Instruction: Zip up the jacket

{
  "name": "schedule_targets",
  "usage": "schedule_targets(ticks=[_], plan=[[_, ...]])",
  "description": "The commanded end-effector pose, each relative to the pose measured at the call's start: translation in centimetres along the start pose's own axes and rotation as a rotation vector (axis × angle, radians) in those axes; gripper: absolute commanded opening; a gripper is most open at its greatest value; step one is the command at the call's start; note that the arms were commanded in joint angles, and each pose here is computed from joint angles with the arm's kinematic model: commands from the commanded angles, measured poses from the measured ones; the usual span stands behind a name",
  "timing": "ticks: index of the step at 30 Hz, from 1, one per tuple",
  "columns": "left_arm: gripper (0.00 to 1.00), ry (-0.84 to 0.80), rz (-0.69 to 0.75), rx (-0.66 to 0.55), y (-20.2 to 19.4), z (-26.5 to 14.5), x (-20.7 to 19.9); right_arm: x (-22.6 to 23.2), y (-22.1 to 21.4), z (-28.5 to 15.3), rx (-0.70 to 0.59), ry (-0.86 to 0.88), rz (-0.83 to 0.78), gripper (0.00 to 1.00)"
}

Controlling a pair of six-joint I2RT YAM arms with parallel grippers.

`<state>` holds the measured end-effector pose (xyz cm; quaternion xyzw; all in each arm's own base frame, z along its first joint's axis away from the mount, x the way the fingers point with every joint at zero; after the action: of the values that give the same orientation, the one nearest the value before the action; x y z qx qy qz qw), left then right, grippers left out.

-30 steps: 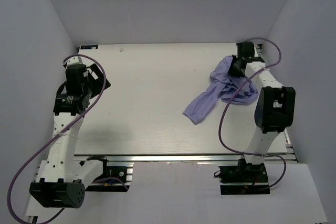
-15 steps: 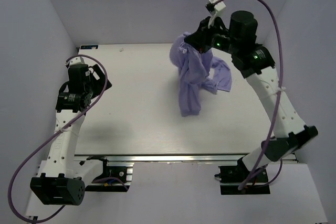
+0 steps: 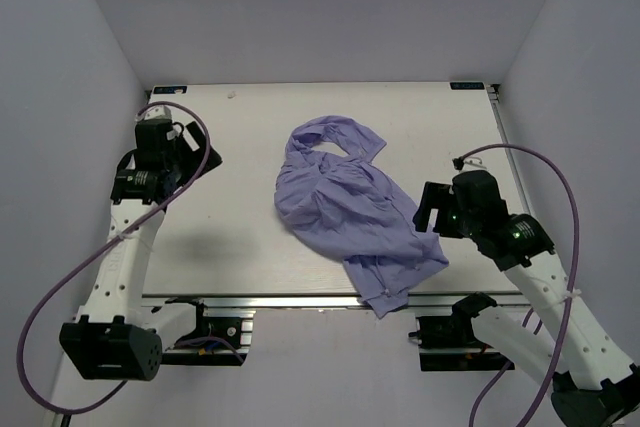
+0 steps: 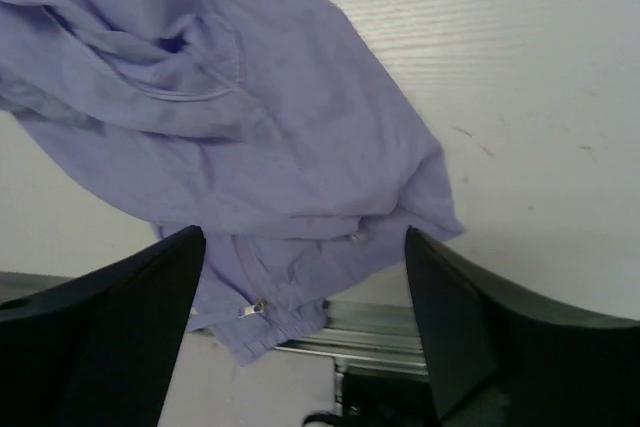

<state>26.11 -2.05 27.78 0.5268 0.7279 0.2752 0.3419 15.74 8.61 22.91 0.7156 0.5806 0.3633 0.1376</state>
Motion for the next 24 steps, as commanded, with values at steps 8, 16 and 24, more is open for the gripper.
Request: schedule_targets(ticks=[8,16,24], plan=[[0.98,-0.251,0.191,0.134,-1.1,5.3,-8.4,1.2,3.1,0.3,-0.115,-0.013,0.004,0.89],[0.98,-0.189,0.383,0.208,-1.2,14.1,-15.8,5.3,8.2,6.6,-0.124,0.019,-0.168,0.89],[0.89,-0.23,0.416,0.286,-2.8,23.0,-19.3,9.7,8.6,13.9,-0.018,0.203,-0.122,0.74]])
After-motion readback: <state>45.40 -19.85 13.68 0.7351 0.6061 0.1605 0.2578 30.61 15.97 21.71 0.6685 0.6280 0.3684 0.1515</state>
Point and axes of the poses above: each gripper's point midway between its finger pads, its own z axis out along the fingers, its own x axis along the line the jaws close on, y = z × x, the point moved 6 cm from there along -z, back along the fingers, and after that the axes turned 11 degrees about z, right-handed, at the moved point
